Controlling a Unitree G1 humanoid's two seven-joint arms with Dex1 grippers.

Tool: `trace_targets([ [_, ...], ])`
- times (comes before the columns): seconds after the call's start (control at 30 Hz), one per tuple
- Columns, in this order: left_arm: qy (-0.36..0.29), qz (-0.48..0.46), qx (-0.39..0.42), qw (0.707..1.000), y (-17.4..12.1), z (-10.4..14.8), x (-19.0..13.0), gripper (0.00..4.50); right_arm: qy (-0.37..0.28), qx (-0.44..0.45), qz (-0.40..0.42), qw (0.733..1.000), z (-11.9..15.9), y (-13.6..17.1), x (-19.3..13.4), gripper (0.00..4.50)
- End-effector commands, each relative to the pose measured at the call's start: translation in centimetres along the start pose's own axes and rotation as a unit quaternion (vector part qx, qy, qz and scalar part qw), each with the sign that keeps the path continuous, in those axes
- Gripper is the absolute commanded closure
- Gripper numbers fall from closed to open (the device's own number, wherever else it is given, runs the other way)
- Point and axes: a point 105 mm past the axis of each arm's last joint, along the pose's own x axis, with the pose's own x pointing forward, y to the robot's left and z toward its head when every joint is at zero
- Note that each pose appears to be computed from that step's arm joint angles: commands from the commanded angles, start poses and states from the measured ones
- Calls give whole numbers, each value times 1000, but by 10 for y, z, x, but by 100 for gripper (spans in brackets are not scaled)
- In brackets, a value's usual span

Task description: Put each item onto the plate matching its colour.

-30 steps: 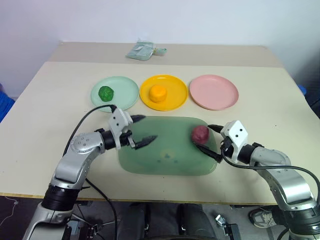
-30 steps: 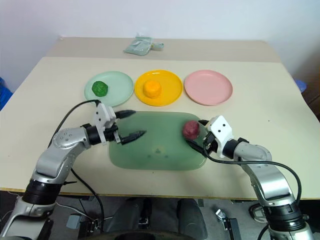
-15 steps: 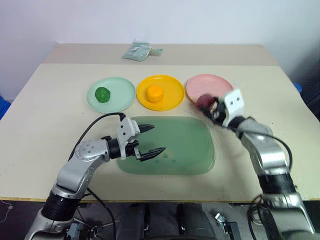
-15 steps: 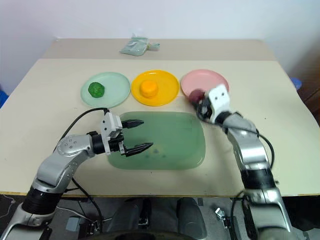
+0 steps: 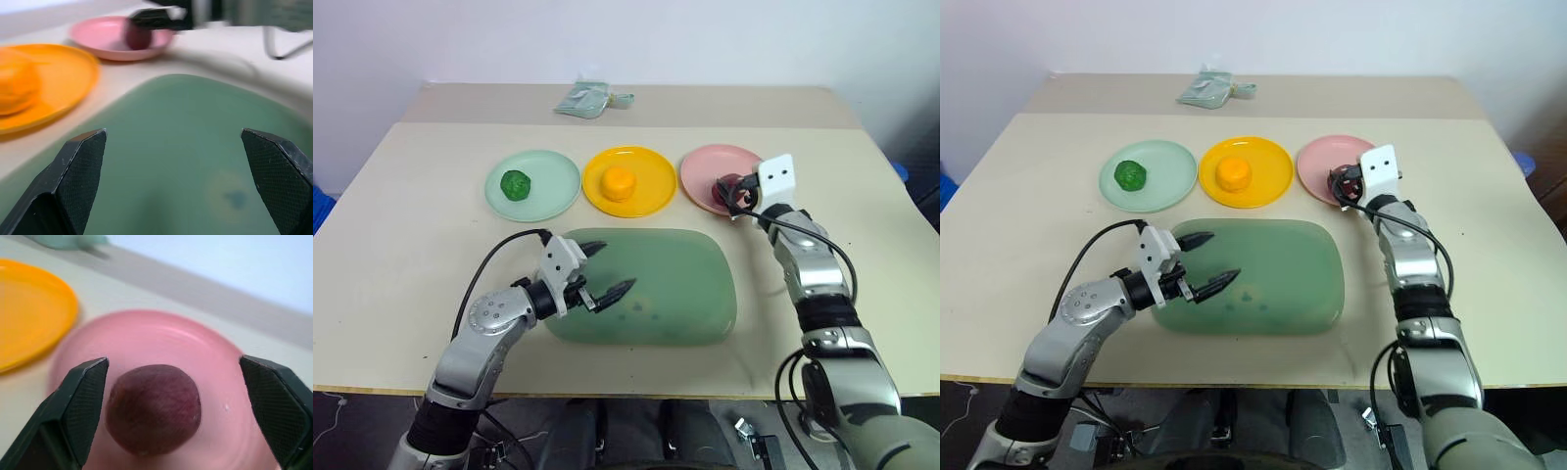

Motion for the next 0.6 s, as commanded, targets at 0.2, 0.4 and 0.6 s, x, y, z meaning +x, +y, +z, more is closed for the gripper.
trace_targets([
  [0.2, 21, 222, 40, 974, 92, -7, -73, 0, -3, -14, 111, 994, 2, -24, -74, 4],
  [0.4, 56, 266, 43, 961, 106, -19, -116, 0, 42, 5, 148, 988, -13, -40, -102, 4],
  [0.6, 62, 291, 38, 954, 101, -21, -128, 0, 55, 10, 147, 987, -25, -49, -98, 4],
])
